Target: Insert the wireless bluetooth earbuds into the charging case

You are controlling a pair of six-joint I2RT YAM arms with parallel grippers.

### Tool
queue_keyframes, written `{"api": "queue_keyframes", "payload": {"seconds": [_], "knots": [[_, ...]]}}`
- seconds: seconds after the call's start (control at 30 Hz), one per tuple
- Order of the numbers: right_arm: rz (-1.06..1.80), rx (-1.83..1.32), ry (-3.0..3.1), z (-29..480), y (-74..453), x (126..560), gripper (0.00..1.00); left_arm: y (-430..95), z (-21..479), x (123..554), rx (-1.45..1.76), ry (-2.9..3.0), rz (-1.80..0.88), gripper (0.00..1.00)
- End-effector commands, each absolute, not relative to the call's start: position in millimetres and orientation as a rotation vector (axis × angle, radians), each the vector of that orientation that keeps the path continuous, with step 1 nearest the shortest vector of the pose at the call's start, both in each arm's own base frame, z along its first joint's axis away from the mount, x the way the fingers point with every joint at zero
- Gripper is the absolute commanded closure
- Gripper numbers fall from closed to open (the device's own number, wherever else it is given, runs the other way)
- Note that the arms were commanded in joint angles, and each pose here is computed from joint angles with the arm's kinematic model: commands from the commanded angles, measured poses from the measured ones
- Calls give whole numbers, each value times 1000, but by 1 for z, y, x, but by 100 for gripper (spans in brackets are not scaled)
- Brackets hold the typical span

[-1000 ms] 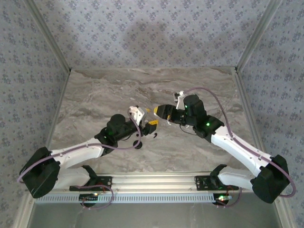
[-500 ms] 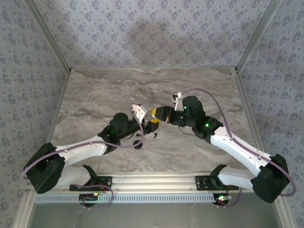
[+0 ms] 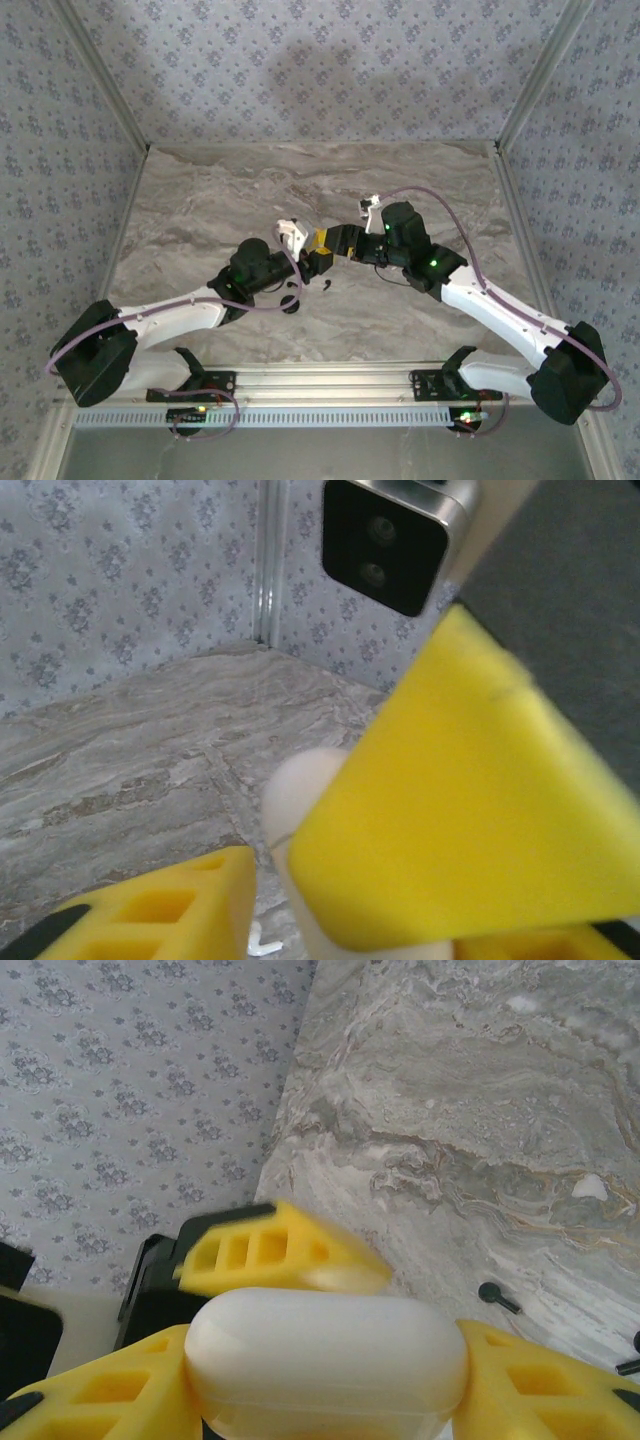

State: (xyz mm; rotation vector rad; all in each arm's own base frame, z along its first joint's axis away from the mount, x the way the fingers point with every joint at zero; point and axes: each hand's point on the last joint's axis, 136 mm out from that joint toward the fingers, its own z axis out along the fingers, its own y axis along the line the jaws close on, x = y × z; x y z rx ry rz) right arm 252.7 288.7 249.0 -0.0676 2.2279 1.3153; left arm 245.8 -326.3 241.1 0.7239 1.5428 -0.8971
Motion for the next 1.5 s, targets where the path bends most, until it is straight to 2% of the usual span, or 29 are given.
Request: {"api": "queue_keyframes", "payload": {"seconds": [0.0, 0.1, 0.2, 0.27, 0.47, 0.67, 0.83, 1.0, 1.27, 1.47], "knots": [[1275, -110, 2238, 252, 286, 250, 44, -328, 266, 248, 724, 1475, -896, 65], [1240, -137, 2227, 254, 283, 252, 39, -327, 264, 248, 735, 1475, -885, 68], [1213, -185, 2196, 259, 278, 253, 25, -325, 261, 248, 752, 1480, -875, 73], [1196, -230, 2156, 267, 274, 254, 20, -324, 260, 247, 767, 1481, -885, 75], [1070, -412, 2006, 292, 254, 255, 17, -316, 262, 248, 809, 1473, -980, 77], [977, -747, 1867, 306, 243, 241, 22, -322, 269, 232, 918, 1447, -1123, 81], [946, -965, 1767, 314, 232, 231, 27, -328, 282, 210, 1019, 1385, -1251, 80], [957, -1237, 1514, 322, 237, 207, 37, -330, 296, 201, 1079, 1330, -1301, 79], [1050, -1343, 1482, 317, 253, 205, 43, -333, 312, 196, 1110, 1274, -1337, 78], [1132, -1383, 1451, 316, 261, 202, 52, -335, 315, 197, 1113, 1269, -1340, 78]]}}
